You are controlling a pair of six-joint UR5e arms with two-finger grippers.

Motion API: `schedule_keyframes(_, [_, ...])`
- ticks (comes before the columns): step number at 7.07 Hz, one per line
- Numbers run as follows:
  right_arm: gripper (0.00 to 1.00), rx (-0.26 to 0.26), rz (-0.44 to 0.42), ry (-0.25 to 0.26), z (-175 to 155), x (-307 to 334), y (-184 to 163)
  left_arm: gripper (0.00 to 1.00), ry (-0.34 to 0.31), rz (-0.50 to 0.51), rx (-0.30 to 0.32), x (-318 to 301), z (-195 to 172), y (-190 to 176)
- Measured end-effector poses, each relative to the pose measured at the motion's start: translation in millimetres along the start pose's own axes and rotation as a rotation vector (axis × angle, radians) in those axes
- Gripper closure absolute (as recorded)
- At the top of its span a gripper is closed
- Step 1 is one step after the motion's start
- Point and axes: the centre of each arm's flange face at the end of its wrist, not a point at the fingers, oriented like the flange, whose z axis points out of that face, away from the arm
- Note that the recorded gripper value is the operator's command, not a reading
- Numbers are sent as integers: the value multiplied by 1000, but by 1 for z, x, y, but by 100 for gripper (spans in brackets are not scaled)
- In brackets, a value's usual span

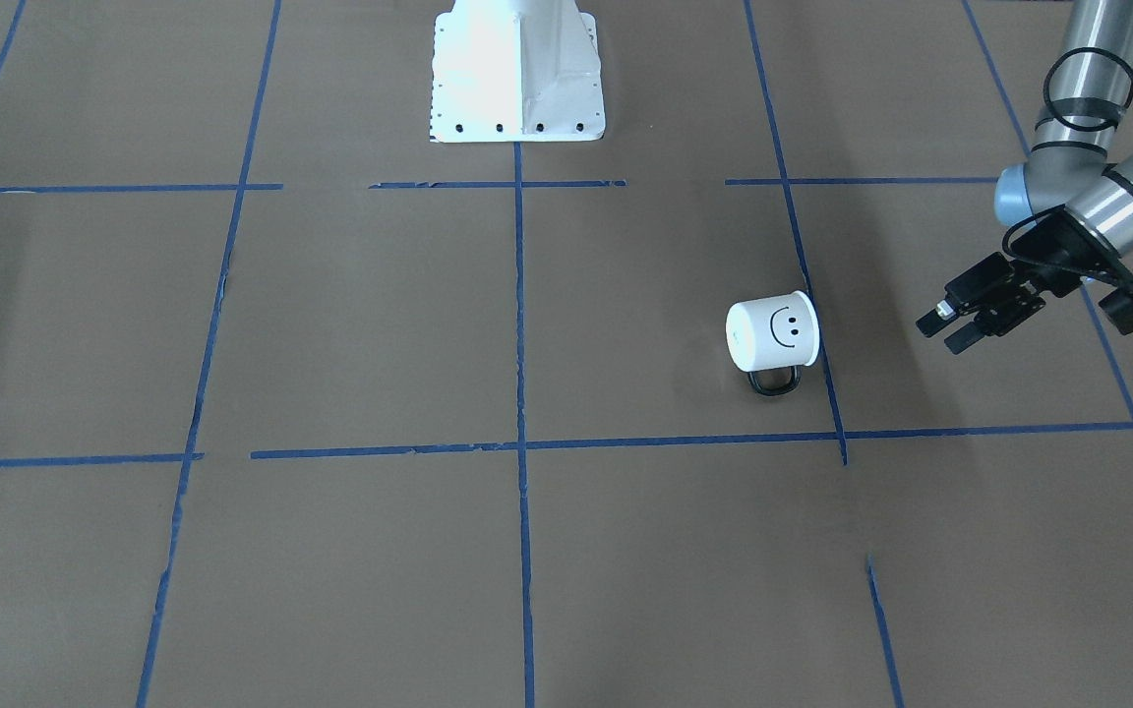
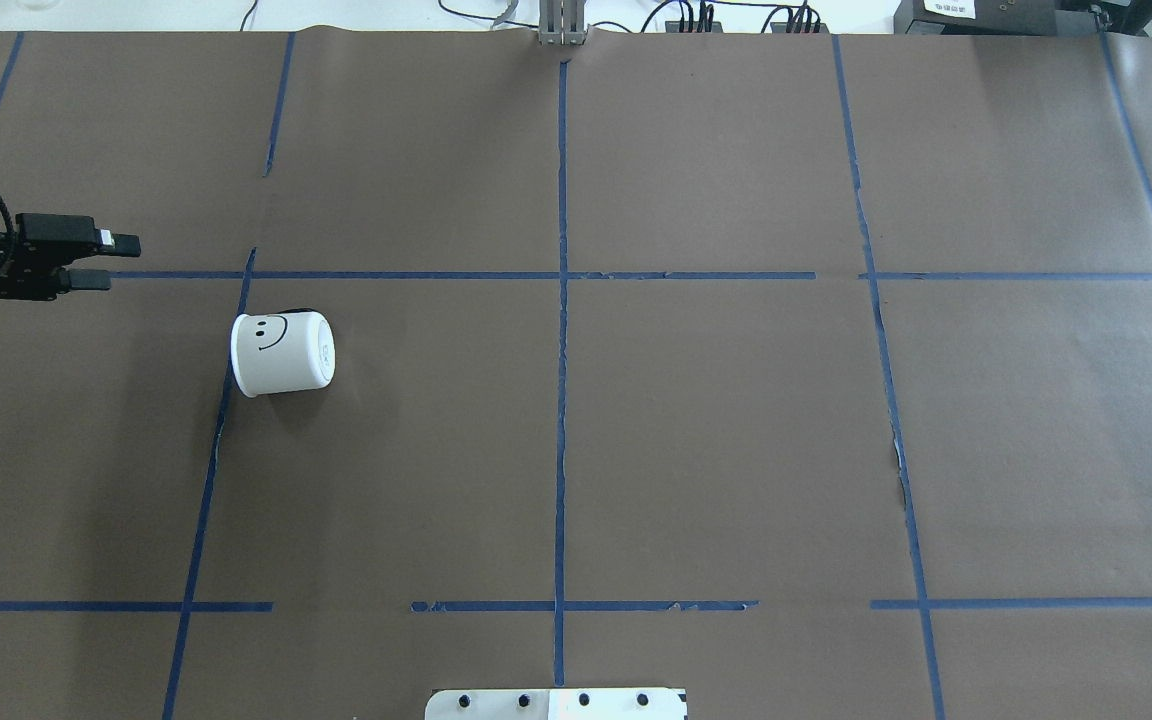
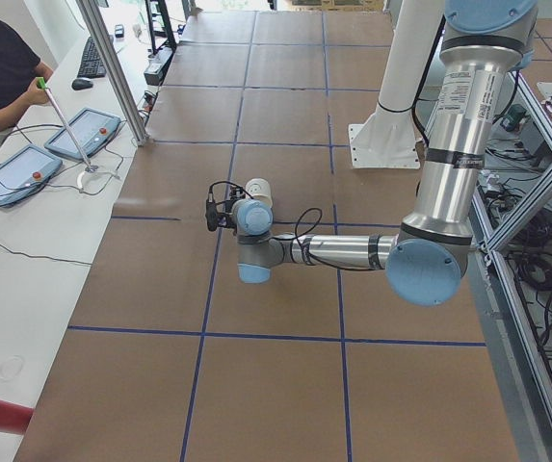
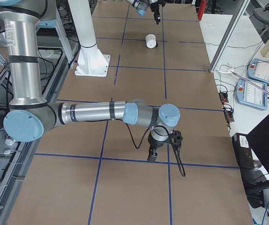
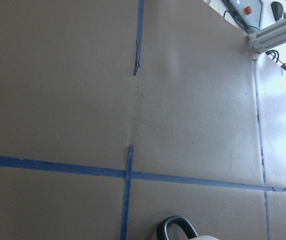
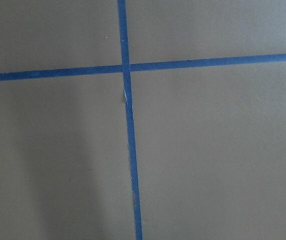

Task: Flip mug
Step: 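Reach the left gripper toward the open rim of the sideways white mug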

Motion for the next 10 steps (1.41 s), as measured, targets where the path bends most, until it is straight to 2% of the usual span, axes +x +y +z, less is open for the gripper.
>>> schedule_keyframes(4, [0, 0, 0, 0, 0, 0, 0, 0, 124, -81, -6, 16, 65, 58])
schedule_keyframes(6, [0, 0, 0, 0, 0, 0, 0, 0, 140, -88, -22, 18, 86, 74])
schedule_keyframes(7, [0, 0, 0, 0, 0, 0, 0, 14, 140, -90, -29, 19, 93, 77])
schedule_keyframes(8, [0, 0, 0, 0, 0, 0, 0, 37, 142, -90, -34, 21, 97, 78])
schedule_keyframes(10, [0, 0, 0, 0, 0, 0, 0, 92, 147, -91, -42, 25, 99, 79])
